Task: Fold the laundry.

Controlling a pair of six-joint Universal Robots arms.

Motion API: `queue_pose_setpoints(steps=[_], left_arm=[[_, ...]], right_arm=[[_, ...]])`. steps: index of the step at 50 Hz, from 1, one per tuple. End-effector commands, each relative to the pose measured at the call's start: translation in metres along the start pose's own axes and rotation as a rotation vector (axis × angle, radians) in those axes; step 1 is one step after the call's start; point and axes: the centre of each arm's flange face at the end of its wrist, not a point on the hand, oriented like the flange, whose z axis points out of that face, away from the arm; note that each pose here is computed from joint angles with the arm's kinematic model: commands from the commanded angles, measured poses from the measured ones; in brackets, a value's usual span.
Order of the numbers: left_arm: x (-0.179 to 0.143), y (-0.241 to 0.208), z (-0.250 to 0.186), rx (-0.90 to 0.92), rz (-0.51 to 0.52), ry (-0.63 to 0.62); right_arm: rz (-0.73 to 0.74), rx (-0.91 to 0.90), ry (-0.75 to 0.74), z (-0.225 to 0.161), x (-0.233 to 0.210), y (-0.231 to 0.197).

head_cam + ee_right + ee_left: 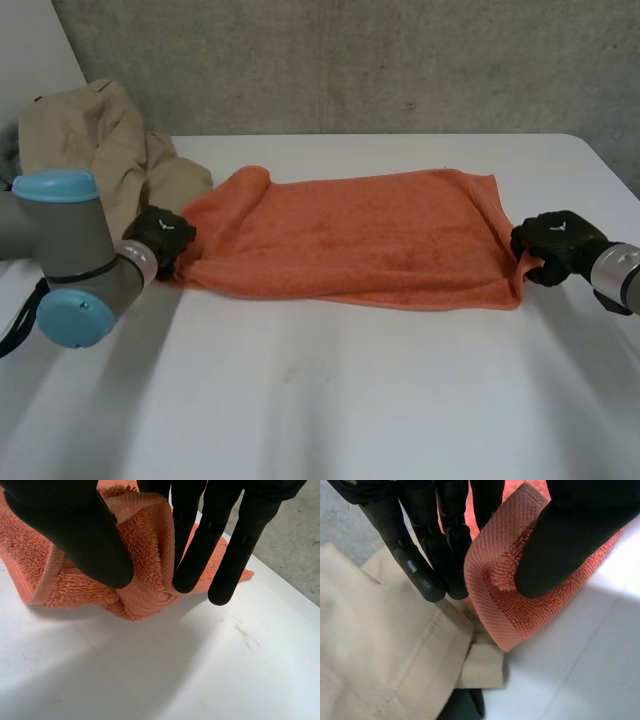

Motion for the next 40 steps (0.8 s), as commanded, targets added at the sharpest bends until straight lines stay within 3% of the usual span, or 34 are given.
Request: queue_pose_setpoints(steps=[1,9,15,17,22,30,35,40], left_arm=[[-0.009,-0.022,-0.038,0.027,-0.035,0.01],[-0.069,-0.089,-0.128,0.236,-0.183,-0.102],[-0.121,-0.147,-0.206,0.493,-0.366,-0.185],[-0.128,-0.151,-0.212,0.514,-0.418,-0.18],[-0.138,-0.148,-0.202,0.493,-0.516,-0.146],[-0.113,-0.116,-0.136,0.26,-0.57,-0.062],[-0.1,-0.101,-0.085,0.137,-0.515,-0.083],[-0.116,-0.127,-0.062,0.218,-0.428,-0.193]], right_arm=[[0.027,-0.075,0.009,-0.02,0.012,-0.02],[0.065,-0.092,0.124,-0.083,0.067,-0.089],[0.078,0.088,0.283,-0.123,0.1,-0.15],[0.1,0.129,0.316,-0.131,0.106,-0.161],[0.168,0.177,0.359,-0.135,0.121,-0.163],[0.139,0.061,0.251,-0.094,0.096,-0.133],[0.062,-0.027,0.247,-0.059,0.086,-0.111],[0.003,0.094,0.346,-0.035,0.09,-0.133]])
